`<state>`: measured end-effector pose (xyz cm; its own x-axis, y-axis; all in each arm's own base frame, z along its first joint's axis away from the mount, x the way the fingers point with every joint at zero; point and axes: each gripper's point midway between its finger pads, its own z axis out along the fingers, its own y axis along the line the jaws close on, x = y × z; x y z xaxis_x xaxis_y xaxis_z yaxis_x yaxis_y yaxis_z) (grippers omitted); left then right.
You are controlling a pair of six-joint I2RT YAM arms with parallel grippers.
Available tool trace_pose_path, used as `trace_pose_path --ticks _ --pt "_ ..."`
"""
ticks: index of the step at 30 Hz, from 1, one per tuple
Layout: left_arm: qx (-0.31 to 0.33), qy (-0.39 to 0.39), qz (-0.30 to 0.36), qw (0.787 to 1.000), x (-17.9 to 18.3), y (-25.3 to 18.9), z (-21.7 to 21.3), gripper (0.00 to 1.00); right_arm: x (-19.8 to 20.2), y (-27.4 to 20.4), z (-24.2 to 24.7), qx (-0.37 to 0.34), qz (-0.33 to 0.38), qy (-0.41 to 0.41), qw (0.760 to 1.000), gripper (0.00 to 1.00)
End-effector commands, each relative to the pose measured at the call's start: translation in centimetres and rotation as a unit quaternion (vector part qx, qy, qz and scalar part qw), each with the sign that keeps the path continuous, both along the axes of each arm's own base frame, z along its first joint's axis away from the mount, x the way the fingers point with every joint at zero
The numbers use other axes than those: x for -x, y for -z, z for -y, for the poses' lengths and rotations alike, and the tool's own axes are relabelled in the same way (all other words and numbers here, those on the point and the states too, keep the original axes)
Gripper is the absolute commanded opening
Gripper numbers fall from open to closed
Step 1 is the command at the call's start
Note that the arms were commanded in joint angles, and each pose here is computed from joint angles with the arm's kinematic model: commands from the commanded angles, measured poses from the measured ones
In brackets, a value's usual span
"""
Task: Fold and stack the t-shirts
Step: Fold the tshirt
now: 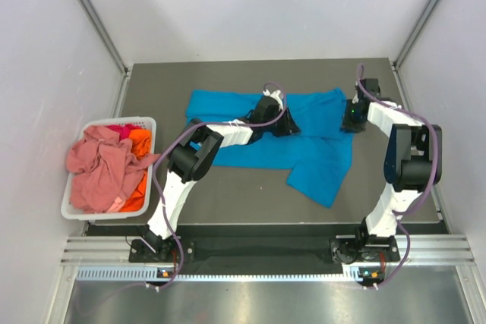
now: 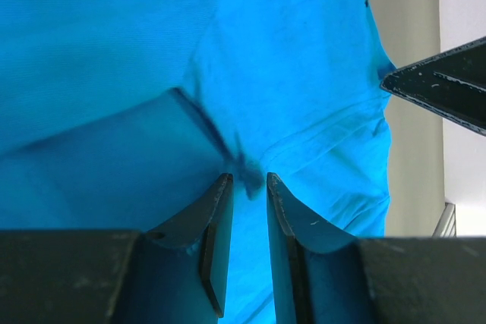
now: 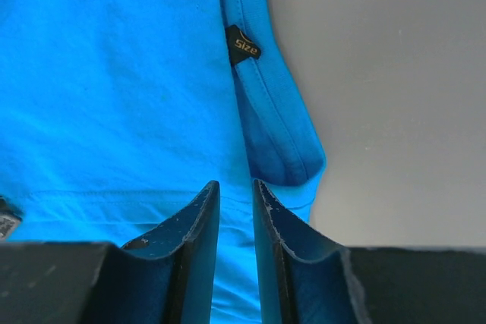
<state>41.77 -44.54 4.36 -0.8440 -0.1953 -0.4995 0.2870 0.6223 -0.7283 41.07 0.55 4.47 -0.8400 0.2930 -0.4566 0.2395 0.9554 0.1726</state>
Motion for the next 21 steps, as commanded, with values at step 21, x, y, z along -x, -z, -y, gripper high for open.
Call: trace_pose_path --ticks 21 --pt "0.043 0.028 0.038 0.998 -0.7 -1.9 2.3 0.2 -0.1 1.9 0.5 0.0 -0.003 0.008 1.0 0.19"
